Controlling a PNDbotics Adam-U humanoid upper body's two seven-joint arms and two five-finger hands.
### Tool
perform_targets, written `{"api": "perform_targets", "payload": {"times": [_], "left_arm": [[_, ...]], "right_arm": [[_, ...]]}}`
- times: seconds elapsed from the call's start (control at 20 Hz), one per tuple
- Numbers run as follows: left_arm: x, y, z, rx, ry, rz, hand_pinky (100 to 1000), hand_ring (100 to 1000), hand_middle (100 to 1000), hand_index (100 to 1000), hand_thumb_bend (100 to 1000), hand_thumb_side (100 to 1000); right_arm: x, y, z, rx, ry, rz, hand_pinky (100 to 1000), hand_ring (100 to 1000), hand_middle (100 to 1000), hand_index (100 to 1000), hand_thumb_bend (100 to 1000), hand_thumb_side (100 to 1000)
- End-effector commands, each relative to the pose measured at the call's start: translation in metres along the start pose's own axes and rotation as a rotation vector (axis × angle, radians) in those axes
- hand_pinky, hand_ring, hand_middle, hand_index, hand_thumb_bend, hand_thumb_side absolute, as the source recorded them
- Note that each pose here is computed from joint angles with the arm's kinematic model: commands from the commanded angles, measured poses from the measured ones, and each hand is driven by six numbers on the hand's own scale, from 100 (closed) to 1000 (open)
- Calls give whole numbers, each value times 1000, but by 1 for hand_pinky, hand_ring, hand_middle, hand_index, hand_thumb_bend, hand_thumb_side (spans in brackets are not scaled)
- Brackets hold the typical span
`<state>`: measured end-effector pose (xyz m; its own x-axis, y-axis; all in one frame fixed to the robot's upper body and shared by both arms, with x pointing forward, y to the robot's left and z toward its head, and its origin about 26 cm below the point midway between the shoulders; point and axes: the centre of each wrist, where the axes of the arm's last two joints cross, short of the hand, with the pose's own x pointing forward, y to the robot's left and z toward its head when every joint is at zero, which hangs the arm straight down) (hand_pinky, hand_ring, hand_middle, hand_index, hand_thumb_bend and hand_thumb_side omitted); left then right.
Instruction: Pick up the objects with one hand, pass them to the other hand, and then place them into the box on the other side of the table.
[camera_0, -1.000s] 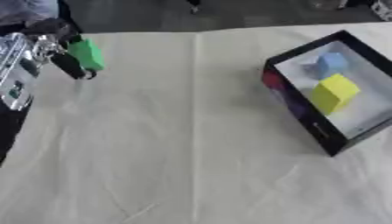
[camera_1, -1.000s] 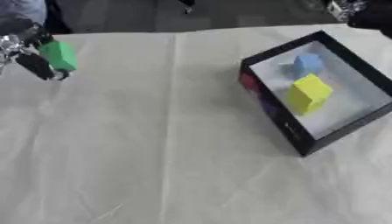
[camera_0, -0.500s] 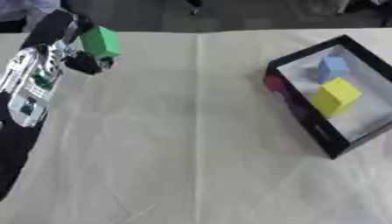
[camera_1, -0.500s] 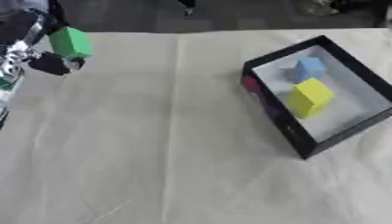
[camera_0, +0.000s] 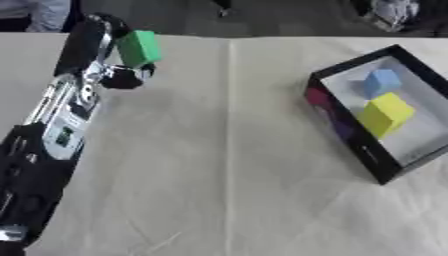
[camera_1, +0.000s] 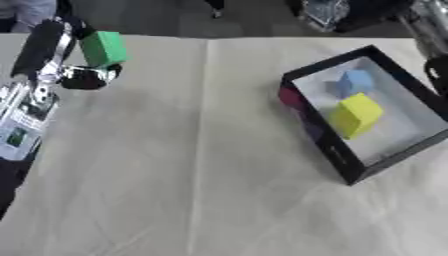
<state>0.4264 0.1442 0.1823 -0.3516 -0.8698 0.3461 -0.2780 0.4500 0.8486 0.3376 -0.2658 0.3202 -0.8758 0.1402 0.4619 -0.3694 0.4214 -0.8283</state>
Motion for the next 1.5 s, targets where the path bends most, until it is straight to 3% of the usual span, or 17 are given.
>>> {"api": "perform_targets", "payload": {"times": [0.05,0.1,0.15,0.2,0.6,0.95,1.2,1.5], "left_arm": [[4,5,-3,68,-42,60,745,660,518,412,180,100],[5,2,-2,74,-58,83,744,660,517,412,178,101],[6,-1,-1,78,-74,107,744,658,516,412,175,106],[6,-3,1,80,-90,133,743,656,515,411,165,118],[13,-16,12,72,-184,302,742,643,506,406,133,150],[26,-17,18,86,-254,385,744,640,505,406,123,158],[37,-18,22,90,-320,413,745,636,503,406,121,155],[49,-23,28,76,-363,432,745,632,502,406,125,152]], "right_arm": [[6,-1,-13,70,-47,72,941,885,894,953,160,100],[5,1,-18,92,-60,85,940,886,895,952,171,100],[3,3,-22,112,-70,99,939,896,898,953,253,100],[1,5,-26,132,-79,113,941,903,907,953,208,100],[-4,24,-53,292,-157,213,936,903,904,958,279,100],[-7,34,-68,372,-205,247,933,900,901,957,302,100],[-12,36,-79,355,-211,233,926,879,880,943,283,100],[-26,39,-84,221,-148,220,904,840,844,906,286,100]]}}
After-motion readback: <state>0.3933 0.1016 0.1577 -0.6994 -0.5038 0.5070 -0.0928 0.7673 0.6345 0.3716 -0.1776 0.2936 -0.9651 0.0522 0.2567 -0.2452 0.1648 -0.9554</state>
